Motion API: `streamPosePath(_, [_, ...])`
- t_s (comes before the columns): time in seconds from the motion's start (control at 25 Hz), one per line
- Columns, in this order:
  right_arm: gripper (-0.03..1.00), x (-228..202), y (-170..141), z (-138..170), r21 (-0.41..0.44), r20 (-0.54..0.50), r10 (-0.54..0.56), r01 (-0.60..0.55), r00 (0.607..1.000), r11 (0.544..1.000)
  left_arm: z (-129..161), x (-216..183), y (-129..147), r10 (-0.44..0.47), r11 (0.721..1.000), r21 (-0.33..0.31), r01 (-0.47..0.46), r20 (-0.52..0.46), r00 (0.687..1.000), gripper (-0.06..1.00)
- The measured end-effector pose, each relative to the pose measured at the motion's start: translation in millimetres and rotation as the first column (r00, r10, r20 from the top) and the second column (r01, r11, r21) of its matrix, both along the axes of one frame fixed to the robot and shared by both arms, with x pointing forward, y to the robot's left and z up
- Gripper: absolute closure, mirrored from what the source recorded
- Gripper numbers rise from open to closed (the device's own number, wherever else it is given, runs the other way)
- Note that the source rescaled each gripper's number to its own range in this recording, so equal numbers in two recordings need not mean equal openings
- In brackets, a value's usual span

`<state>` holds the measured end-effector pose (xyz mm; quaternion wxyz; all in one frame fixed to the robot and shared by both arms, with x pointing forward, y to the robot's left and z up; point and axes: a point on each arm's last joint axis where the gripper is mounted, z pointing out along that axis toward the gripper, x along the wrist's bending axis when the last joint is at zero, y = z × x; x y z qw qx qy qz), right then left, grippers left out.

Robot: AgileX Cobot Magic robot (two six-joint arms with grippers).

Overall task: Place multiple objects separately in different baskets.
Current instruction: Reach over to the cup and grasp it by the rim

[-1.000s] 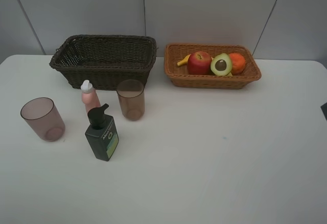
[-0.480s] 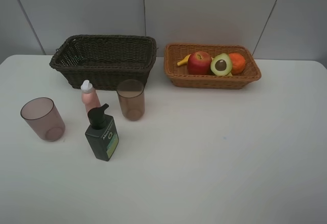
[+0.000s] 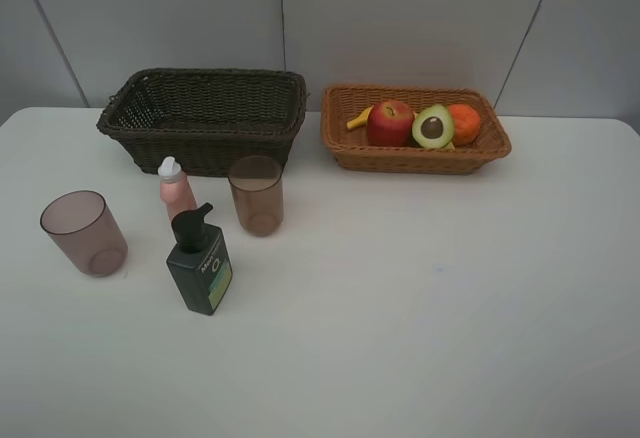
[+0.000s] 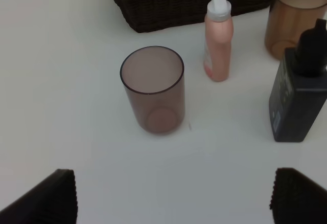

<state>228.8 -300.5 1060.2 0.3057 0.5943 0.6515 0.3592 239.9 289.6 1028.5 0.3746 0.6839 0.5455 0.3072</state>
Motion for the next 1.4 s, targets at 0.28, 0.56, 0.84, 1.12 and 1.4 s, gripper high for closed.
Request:
streamPosePath(0.28, [-0.03,-0.2,0.6,0.1,-0.024,0.141,-0.087,0.092,0.986,0.996,0.0,0.0,0.0,0.000,1.000,0.000,0.000,0.000,1.000,-0.06])
streamPosePath(0.56, [-0.03,2.6,-1.5,-2.5,-0.037,0.147,-0.108,0.115,0.983,0.993,0.0,0.0,0.0,0.000,1.000,0.000,0.000,0.000,1.000,-0.06])
streamPosePath(0.84, [-0.03,2.6,-4.0,-2.4,-0.025,0.148,-0.146,0.151,0.978,0.988,0.0,0.0,0.0,0.000,1.000,0.000,0.000,0.000,1.000,-0.06])
streamPosePath(1.12, [-0.03,2.7,-4.3,-2.2,-0.027,0.150,-0.148,0.153,0.978,0.988,0.0,0.0,0.0,0.000,1.000,0.000,0.000,0.000,1.000,-0.06])
streamPosePath(1.4, [-0.03,2.7,-4.3,-2.2,-0.027,0.150,-0.148,0.154,0.977,0.988,0.0,0.0,0.0,0.000,1.000,0.000,0.000,0.000,1.000,-0.06])
